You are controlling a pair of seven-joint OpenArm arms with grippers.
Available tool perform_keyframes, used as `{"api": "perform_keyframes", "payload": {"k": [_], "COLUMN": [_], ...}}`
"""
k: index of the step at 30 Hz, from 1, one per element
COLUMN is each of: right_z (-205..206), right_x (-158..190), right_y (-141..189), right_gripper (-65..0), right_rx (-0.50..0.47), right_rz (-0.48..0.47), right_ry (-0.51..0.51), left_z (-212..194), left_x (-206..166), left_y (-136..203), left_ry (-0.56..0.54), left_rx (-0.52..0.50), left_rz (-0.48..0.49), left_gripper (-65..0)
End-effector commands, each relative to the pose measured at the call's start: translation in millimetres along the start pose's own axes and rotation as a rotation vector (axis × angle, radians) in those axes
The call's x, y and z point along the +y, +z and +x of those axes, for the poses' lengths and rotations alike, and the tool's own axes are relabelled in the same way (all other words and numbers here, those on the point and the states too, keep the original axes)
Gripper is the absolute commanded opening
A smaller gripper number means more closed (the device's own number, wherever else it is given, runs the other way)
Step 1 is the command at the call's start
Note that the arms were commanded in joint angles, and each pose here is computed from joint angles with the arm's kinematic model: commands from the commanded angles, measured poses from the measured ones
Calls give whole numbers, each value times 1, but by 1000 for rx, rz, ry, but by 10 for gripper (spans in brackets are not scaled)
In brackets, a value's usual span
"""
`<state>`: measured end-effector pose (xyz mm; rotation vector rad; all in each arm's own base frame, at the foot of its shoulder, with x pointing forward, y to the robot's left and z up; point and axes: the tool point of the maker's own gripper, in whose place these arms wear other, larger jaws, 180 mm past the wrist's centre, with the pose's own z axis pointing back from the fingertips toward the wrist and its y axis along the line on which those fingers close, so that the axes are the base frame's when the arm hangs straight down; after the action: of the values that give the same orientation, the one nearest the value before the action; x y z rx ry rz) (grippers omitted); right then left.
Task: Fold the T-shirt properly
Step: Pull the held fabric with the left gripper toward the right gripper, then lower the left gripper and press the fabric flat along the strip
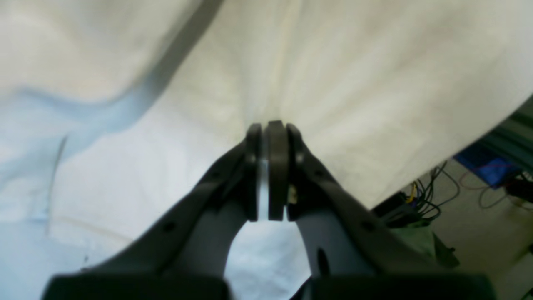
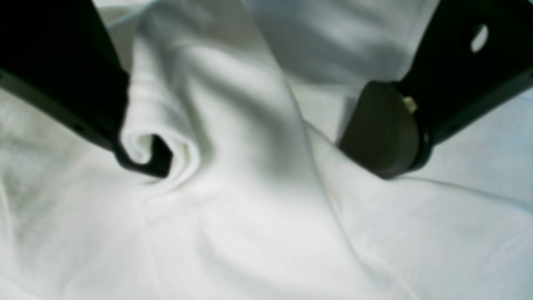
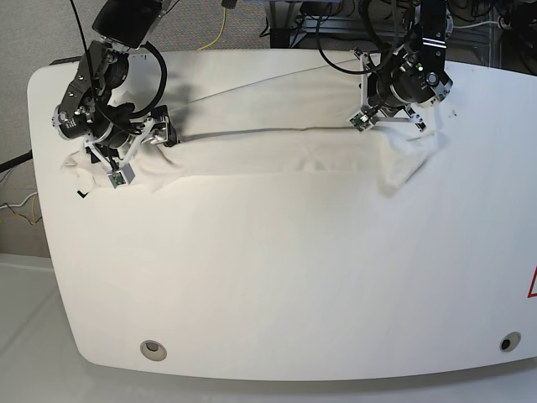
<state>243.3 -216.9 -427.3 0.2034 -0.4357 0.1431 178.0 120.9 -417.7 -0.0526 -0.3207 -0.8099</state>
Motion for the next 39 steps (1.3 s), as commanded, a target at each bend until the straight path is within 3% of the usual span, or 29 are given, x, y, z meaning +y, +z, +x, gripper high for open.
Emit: {"api": "perform_keyframes", "payload": {"k": [1,15,25,39], "right_z": [-44,-53,-52,-40], "right_x": [-3,14,22,28], "right_y": [-1,-8,-11,-16], "right_gripper": [-9,-9,-9,-9], "right_rx": [170,178,172,103], "right_rz": [-25,11,29,43], "right_ry": [-20,-38,-46,-56], "left_z": [-2,18,34,45], "left_x": [12,32,66,89], "left_y": [4,9,17,27], "left_ry": [-10,-20,-42,-51], "left_rx": [27,-14,-35,-38], "left_rz": [41,88,160,214], "left_gripper": [-624,-624,-624,-624]}}
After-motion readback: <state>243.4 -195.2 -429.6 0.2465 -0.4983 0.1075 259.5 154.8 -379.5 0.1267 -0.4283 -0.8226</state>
